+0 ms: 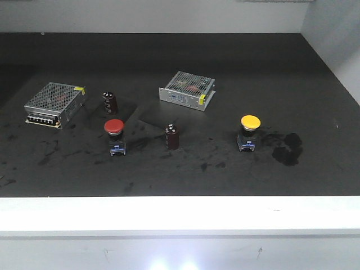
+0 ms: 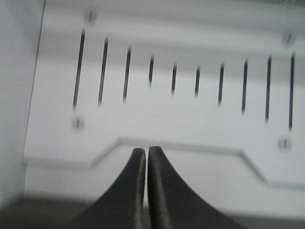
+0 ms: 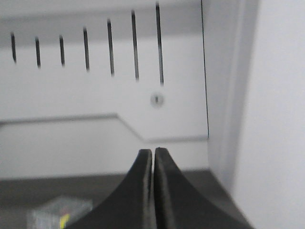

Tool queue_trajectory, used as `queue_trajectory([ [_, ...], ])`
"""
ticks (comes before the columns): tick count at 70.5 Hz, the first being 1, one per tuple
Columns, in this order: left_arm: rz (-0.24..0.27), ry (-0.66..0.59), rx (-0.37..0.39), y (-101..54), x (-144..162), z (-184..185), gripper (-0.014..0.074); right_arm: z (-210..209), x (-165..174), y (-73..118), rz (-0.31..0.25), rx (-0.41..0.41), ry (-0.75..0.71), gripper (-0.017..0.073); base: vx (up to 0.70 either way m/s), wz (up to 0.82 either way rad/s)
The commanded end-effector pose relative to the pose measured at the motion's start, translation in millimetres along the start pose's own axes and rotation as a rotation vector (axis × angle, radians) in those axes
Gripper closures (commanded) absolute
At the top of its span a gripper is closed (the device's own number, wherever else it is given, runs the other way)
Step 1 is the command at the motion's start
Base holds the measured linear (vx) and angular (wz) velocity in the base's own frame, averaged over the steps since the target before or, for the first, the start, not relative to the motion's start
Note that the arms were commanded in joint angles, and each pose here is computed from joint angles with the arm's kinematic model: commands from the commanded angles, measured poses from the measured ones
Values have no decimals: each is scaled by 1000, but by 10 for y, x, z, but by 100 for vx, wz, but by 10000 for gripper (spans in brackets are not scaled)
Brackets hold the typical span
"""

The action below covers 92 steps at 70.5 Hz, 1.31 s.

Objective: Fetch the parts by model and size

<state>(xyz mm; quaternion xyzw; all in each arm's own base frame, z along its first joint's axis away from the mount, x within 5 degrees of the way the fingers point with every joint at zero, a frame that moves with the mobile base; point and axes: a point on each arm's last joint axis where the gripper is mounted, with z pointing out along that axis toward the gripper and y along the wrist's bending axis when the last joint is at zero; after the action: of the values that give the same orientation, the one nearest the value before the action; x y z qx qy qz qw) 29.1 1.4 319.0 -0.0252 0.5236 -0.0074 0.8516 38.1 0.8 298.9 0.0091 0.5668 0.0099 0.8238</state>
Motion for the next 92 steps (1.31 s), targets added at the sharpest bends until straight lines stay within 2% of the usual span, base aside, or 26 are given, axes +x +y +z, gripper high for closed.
queue_trajectory([
  [1,54,-95,14,-38,-528,208,600,139,-435,30,-42,-22,-99,564,0,0],
  [5,93,-116,17,-55,-755,346,600,256,-581,36,-65,-24,-98,564,0,0],
  [13,132,-87,19,-73,-975,706,600,569,-780,41,-91,-27,-66,564,0,0],
  [22,130,-24,17,-76,-1020,1097,600,925,-868,39,-89,-27,-15,564,0,0],
  [34,128,122,16,-61,-736,1489,600,1341,-634,26,-81,-31,115,564,0,0],
  [41,128,264,10,-42,-478,1639,596,1499,-445,17,-78,-31,196,564,0,0],
  [53,115,539,-8,-6,-95,1717,569,1645,-224,3,-71,-26,292,559,0,0],
  [63,117,701,-20,14,73,1682,491,1675,-142,-9,-72,-17,342,517,0,0],
  [69,129,741,-19,18,99,1658,404,1671,-131,-13,-73,-13,355,456,0,0],
  [75,142,748,-14,19,102,1651,274,1671,-130,-13,-73,-12,356,344,0,0],
  [85,123,763,-14,14,113,1642,29,1669,-126,-15,-73,-10,361,85,0,0],
  [92,124,774,-15,15,120,1635,-99,1665,-116,-19,-75,-6,373,-80,0,0],
])
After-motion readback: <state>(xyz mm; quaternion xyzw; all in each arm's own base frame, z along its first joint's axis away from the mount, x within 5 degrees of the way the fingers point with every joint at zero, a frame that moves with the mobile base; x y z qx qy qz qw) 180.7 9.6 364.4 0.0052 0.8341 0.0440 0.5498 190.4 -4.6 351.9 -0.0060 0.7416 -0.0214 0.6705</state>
